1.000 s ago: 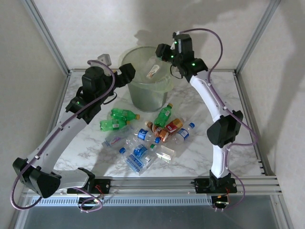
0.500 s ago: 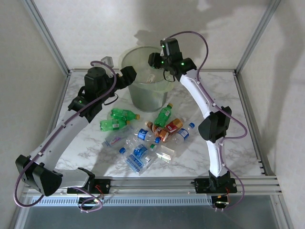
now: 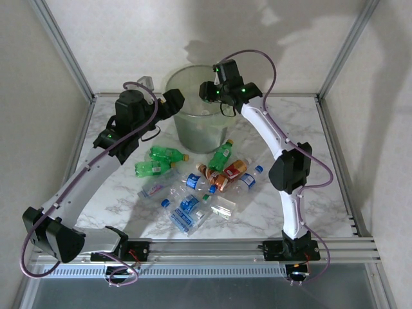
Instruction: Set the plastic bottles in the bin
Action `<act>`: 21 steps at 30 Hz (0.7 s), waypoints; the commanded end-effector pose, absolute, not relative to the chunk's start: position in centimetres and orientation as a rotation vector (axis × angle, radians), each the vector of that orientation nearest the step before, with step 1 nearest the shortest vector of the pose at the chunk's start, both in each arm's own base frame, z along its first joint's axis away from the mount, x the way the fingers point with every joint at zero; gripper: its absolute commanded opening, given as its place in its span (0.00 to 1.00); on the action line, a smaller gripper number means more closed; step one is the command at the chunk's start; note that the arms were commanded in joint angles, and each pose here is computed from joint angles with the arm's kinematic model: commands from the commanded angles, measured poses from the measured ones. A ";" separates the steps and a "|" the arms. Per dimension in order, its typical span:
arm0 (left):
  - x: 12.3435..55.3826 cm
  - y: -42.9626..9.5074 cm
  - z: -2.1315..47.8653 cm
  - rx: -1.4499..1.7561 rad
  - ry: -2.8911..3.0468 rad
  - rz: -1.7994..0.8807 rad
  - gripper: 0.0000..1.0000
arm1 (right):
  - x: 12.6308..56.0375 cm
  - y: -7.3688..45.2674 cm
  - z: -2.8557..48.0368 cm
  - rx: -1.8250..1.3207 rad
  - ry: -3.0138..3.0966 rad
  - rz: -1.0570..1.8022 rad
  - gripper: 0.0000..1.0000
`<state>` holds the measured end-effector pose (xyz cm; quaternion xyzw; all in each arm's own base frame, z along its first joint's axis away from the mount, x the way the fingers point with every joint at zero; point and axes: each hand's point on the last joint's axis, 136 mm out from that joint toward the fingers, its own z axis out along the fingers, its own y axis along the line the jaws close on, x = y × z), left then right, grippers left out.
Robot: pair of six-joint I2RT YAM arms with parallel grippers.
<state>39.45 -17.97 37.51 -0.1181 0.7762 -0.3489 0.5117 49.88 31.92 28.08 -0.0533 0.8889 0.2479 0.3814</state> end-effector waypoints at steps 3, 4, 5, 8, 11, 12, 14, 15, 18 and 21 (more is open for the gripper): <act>39.9 -18.1 38.3 -0.286 1.847 -0.874 0.89 | 47.5 32.6 31.9 -0.199 2.222 0.721 0.06; 39.9 -18.0 38.3 -0.288 1.847 -0.873 0.89 | 47.3 32.6 32.0 -0.202 2.220 0.729 0.06; 39.9 -17.9 38.2 -0.289 1.848 -0.872 0.89 | 47.2 32.6 32.2 -0.203 2.220 0.733 0.06; 40.0 -17.9 38.0 -0.290 1.852 -0.872 0.89 | 47.2 32.7 32.1 -0.203 2.226 0.734 0.09; 39.9 -17.9 37.7 -0.288 1.857 -0.873 0.89 | 47.5 32.4 31.8 -0.183 2.236 0.701 0.19; 39.9 -17.8 37.6 -0.288 1.860 -0.871 0.89 | 47.6 32.3 31.7 -0.177 2.237 0.691 0.25; 39.8 -17.7 37.3 -0.289 1.864 -0.867 0.89 | 47.7 32.1 32.0 -0.163 2.227 0.682 0.34; 39.7 -17.6 37.3 -0.291 1.864 -0.866 0.89 | 47.8 32.0 32.3 -0.158 2.220 0.679 0.40; 39.7 -17.4 37.1 -0.294 1.867 -0.861 0.89 | 47.7 31.6 33.4 -0.143 2.193 0.676 0.54; 39.7 -17.3 37.1 -0.295 1.865 -0.861 0.89 | 47.4 31.3 35.1 -0.132 2.157 0.679 0.61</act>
